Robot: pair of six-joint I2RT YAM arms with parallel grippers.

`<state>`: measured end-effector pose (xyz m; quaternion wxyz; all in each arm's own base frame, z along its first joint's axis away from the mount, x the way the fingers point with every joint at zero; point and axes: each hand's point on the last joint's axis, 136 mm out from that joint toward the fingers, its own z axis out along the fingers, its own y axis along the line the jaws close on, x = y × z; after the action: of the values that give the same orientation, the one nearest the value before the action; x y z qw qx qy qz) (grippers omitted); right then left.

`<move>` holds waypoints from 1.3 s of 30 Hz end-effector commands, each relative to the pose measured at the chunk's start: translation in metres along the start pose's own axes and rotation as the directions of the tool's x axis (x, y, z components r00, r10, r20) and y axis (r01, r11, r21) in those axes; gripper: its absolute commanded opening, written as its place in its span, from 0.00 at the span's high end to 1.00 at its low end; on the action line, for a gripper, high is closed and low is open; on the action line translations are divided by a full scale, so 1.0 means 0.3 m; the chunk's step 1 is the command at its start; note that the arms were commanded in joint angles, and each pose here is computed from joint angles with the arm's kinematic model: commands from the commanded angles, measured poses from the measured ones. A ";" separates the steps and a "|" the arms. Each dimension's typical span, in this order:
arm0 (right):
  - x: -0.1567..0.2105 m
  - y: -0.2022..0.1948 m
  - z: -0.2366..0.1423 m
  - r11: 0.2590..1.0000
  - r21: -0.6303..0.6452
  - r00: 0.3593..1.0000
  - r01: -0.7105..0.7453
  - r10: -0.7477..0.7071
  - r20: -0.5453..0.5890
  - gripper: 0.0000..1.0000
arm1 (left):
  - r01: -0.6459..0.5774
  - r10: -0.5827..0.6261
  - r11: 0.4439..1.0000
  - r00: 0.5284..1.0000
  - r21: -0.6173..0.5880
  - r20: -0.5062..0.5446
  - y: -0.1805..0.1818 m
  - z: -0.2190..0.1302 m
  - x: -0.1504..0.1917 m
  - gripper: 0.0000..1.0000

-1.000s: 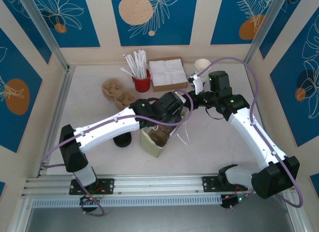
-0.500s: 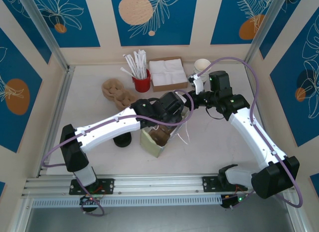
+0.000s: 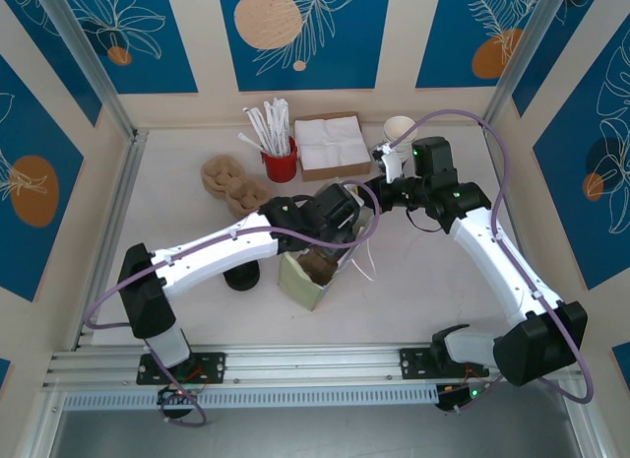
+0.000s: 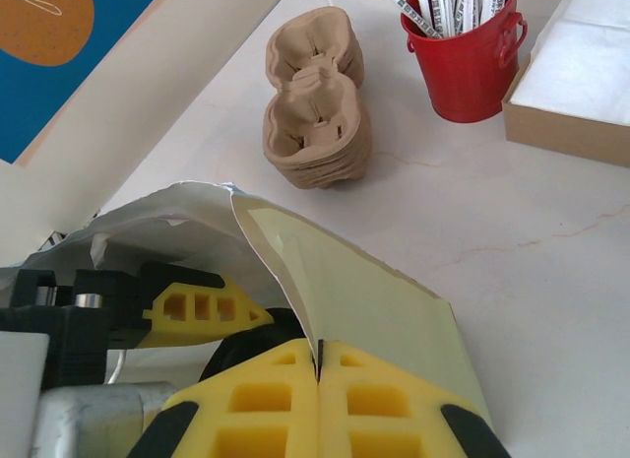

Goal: Pack the takeout coffee

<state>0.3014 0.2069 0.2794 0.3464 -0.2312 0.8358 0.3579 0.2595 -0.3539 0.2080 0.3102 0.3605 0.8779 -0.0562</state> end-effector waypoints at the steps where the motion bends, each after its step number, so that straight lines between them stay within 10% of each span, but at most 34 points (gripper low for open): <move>1: -0.071 0.076 -0.030 0.995 -0.079 0.997 0.060 -0.057 0.046 1.00 | 0.036 -0.036 0.999 0.999 0.004 0.000 0.017 0.024 -0.002 0.36; 39: -0.019 0.142 0.002 0.985 -0.170 0.999 0.033 -0.035 -0.005 1.00 | 0.006 -0.002 0.999 0.997 -0.047 0.078 0.073 0.098 -0.053 0.35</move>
<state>0.3119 0.2098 0.2864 0.3582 -0.2342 0.8312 0.3550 0.2795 -0.3533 0.2009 0.3385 0.3585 0.8681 -0.0576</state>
